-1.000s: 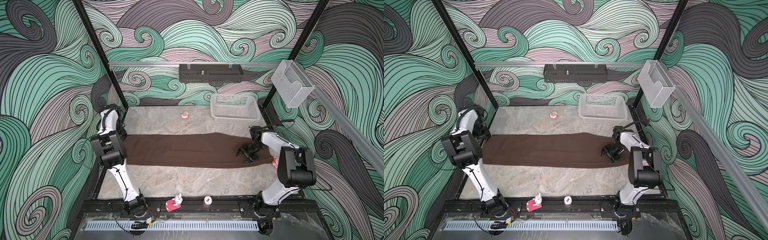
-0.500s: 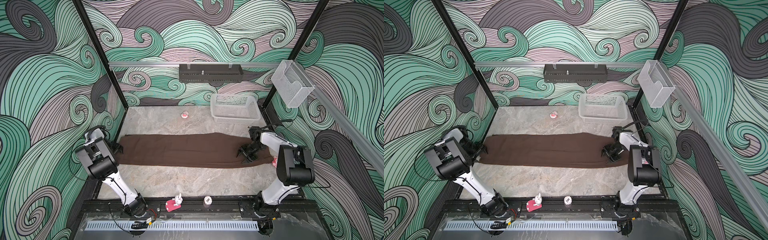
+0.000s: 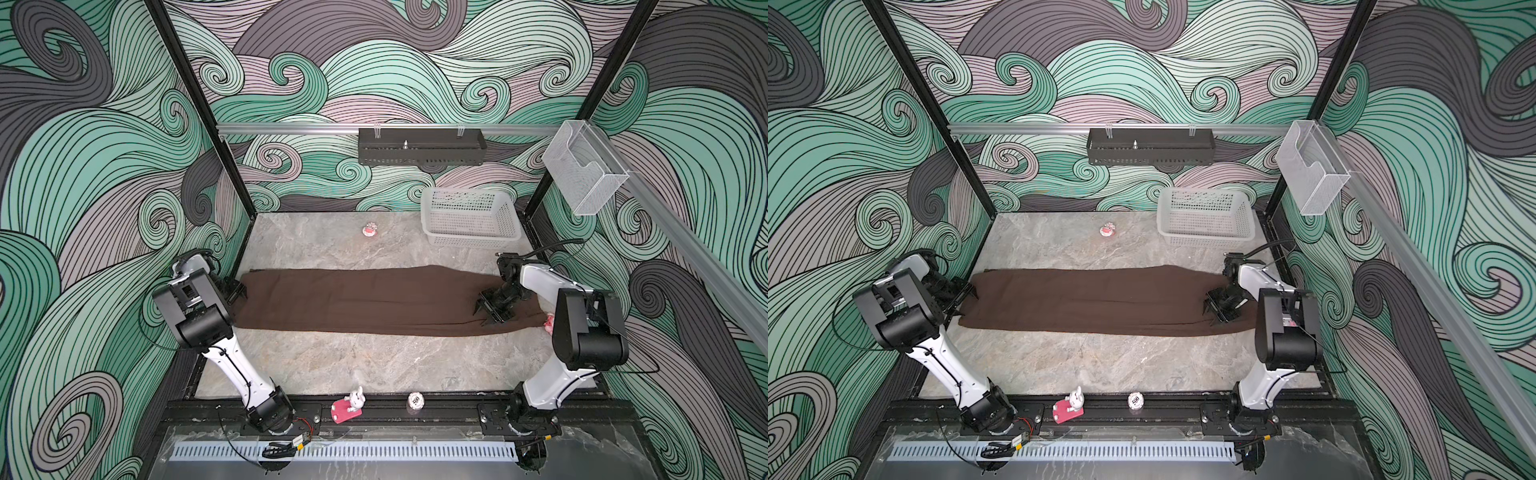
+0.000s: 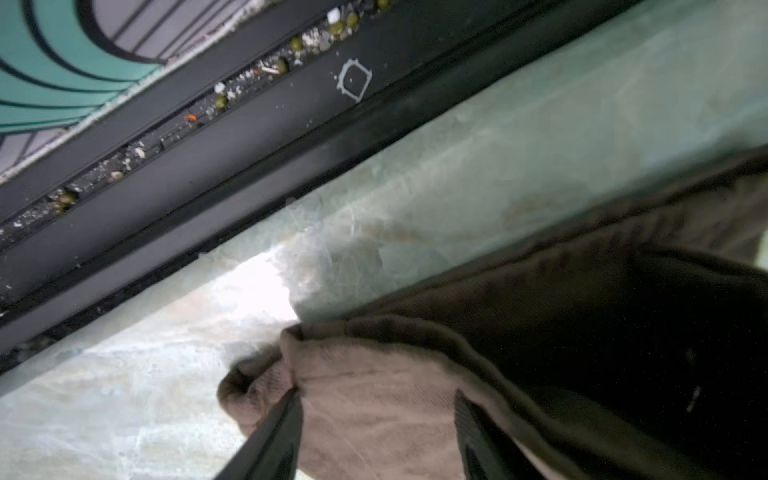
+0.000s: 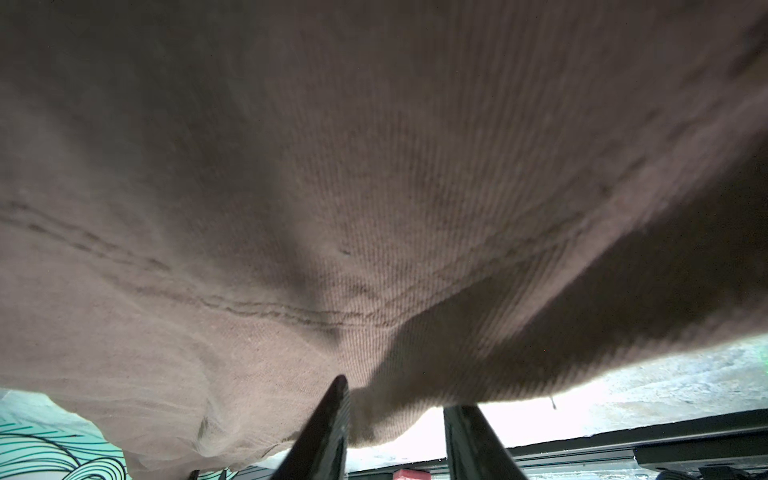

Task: Fold and stack the trousers

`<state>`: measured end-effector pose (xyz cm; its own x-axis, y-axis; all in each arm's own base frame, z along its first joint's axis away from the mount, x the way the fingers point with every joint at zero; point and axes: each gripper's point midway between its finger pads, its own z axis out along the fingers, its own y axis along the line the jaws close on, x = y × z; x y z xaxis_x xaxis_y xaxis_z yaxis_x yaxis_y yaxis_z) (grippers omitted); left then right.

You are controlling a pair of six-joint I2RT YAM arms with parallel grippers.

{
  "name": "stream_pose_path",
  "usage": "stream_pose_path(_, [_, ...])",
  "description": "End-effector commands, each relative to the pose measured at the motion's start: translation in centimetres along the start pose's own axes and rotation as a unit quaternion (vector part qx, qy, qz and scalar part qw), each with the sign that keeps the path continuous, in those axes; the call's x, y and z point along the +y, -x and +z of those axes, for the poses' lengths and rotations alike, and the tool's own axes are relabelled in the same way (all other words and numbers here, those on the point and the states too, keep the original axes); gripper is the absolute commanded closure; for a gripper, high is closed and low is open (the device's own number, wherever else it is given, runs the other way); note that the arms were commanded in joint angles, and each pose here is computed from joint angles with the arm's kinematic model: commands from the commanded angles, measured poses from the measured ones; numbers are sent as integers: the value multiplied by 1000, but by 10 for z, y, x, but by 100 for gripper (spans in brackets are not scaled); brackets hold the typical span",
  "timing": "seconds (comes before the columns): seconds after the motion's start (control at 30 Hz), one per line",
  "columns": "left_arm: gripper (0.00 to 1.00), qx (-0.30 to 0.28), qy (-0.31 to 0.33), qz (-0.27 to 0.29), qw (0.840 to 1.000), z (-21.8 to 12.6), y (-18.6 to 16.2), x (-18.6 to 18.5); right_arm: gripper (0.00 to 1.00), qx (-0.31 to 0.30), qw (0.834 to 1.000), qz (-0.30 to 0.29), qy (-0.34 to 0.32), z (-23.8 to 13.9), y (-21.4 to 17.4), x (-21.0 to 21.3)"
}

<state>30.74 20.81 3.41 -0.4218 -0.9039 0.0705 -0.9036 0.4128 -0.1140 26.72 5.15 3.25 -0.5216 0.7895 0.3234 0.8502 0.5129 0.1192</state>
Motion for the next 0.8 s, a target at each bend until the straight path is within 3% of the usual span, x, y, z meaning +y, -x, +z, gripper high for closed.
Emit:
stream_pose_path(0.0, [36, 10, 42, 4, 999, 7, -4, 20, 65, 2, 1000, 9, -13, 6, 0, -3])
stream_pose_path(0.23, [40, 17, 103, 1, 995, 11, -5, 43, 100, -2, 1000, 12, -9, 4, 0, -3])
stream_pose_path(0.43, [43, 22, 148, 1, 989, 0, 2, 55, 100, -2, 1000, 11, 0, -8, -10, -11])
stream_pose_path(0.63, [61, 19, 157, -5, 987, -21, 4, 62, 100, 1, 1000, 0, -5, -20, -21, -25])
stream_pose_path(0.77, [63, 14, 151, -3, 988, -33, -2, 62, 100, 7, 1000, 3, -25, -9, -22, -38])
